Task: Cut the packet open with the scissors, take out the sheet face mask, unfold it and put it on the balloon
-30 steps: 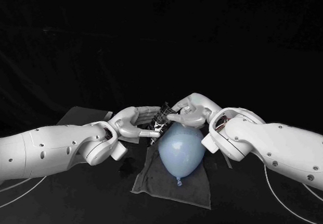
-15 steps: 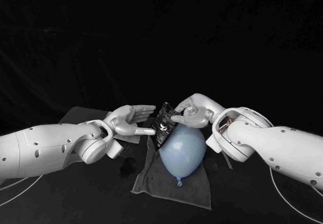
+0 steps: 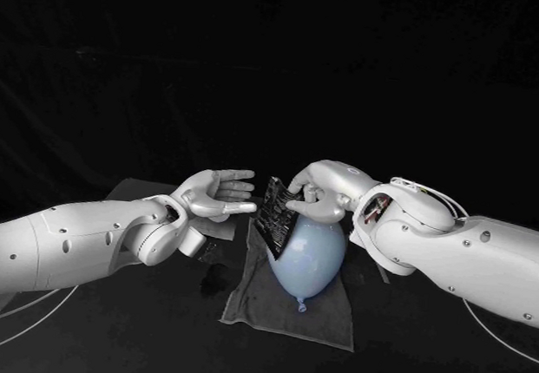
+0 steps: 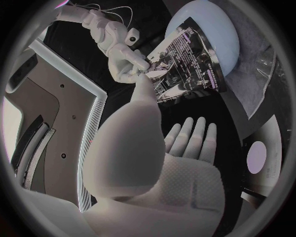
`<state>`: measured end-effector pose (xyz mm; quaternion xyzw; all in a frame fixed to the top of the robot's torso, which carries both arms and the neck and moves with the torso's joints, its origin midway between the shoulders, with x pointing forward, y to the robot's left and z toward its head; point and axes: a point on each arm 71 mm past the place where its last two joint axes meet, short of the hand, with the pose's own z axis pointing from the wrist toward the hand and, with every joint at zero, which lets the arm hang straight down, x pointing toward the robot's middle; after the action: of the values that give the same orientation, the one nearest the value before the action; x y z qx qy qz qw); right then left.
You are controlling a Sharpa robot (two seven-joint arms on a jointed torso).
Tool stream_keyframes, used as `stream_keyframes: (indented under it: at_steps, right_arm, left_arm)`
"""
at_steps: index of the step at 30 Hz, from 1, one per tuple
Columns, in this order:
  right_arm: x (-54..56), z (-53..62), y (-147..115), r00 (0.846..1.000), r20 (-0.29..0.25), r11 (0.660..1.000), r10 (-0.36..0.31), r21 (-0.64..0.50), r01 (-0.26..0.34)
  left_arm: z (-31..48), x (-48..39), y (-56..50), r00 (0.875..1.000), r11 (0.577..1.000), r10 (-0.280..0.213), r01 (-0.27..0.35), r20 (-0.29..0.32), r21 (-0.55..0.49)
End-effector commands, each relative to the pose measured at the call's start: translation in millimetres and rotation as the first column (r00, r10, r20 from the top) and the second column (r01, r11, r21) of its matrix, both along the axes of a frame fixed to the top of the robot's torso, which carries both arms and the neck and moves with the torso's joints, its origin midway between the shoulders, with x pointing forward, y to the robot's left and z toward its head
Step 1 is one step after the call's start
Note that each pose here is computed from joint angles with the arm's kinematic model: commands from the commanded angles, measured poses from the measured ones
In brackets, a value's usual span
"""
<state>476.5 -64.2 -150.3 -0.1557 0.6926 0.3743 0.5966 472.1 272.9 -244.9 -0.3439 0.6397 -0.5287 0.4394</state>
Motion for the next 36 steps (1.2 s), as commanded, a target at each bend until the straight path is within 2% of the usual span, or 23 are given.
stream_keyframes:
  at_steps: [1,12,19,26,36]
  right_arm:
    - [-6.7,4.0,5.3,0.989,0.132,0.996,0.061,-0.071,-0.052]
    - [-17.7,9.7,13.5,0.977,0.189,0.995,0.096,-0.055,-0.087]
    - [-19.8,10.2,15.2,0.977,0.187,0.994,0.102,-0.050,-0.095]
    - [-18.2,9.4,13.2,0.979,0.180,0.995,0.094,-0.054,-0.086]
    - [-15.0,9.0,7.7,0.982,0.177,0.997,0.070,-0.054,-0.061]
  left_arm:
    - [-2.3,2.3,-6.0,0.998,0.999,-0.049,0.048,-0.040,-0.010]
    - [-9.3,4.8,-24.1,0.985,0.986,-0.158,0.161,-0.074,0.040]
    - [-8.6,4.3,-30.9,0.980,0.981,-0.189,0.191,-0.057,0.029]
    - [-7.3,4.4,-29.3,0.981,0.982,-0.189,0.190,-0.041,0.018]
    - [-7.3,7.3,-14.7,0.991,0.991,-0.130,0.130,-0.029,0.034]
